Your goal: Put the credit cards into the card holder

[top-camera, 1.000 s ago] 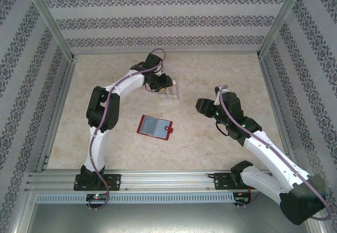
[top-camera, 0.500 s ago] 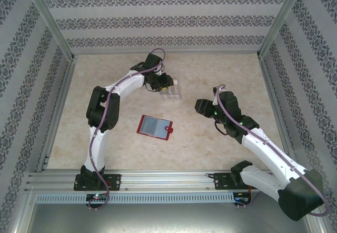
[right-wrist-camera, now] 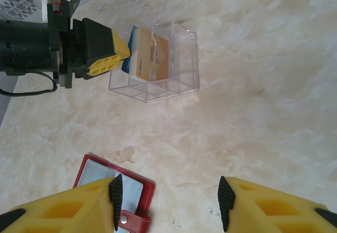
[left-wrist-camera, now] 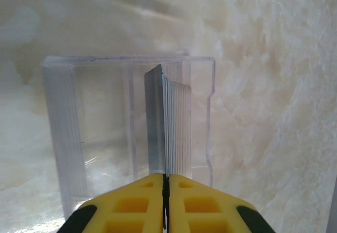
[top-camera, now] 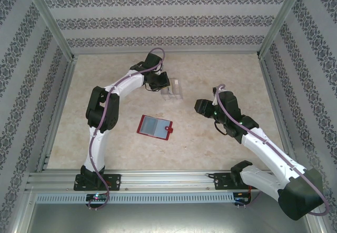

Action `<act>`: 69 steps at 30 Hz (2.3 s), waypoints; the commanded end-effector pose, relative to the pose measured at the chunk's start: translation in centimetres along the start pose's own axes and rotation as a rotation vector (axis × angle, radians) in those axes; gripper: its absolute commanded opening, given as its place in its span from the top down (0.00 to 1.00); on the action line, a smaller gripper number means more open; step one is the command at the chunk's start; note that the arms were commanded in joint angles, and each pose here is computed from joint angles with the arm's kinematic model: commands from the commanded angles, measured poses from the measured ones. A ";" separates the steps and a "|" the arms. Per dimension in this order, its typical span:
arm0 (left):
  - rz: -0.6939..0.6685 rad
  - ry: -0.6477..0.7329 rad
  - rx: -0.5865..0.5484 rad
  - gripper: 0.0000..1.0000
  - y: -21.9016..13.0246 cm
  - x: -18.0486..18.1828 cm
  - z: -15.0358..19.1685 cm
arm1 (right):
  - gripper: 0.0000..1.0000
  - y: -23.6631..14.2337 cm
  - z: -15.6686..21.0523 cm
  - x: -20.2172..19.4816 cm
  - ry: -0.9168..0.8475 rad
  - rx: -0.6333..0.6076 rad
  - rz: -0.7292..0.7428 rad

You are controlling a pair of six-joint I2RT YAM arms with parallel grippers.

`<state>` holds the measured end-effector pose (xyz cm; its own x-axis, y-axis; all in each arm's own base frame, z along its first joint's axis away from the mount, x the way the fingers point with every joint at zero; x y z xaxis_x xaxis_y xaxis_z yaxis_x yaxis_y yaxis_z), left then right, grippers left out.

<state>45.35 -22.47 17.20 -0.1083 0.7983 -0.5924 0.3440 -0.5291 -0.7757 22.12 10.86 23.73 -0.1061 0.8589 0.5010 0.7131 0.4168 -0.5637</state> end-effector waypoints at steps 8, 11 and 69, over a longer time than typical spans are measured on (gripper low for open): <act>-0.028 0.022 -0.023 1.00 -2.3 -0.7 -0.3 | 0.47 0.2 0.1 -0.4 0.022 0.006 0.001; -0.028 0.031 -0.038 1.00 -3.0 -0.8 -0.4 | 0.47 0.2 0.1 -0.4 0.024 0.005 0.001; 0.580 0.035 0.086 1.00 -12.8 0.5 8.6 | 0.43 9.3 -0.8 4.2 0.569 0.174 -0.672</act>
<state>32.79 -17.40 24.72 0.0817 0.4176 -0.9049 0.2786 -0.8813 -0.3816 28.39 17.22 19.90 -0.0147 0.2116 0.9772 0.5251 0.8334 -0.1725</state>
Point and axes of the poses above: each hand's point on the last joint's axis, 136 mm out from that joint toward the fingers, its own y axis out along the fingers, its own x axis along the line the jaws close on, z = x × y, the point moved 10 cm from there along -y, back along the fingers, and after that the axes turned 2 degrees about -y, right-handed, at the moved point
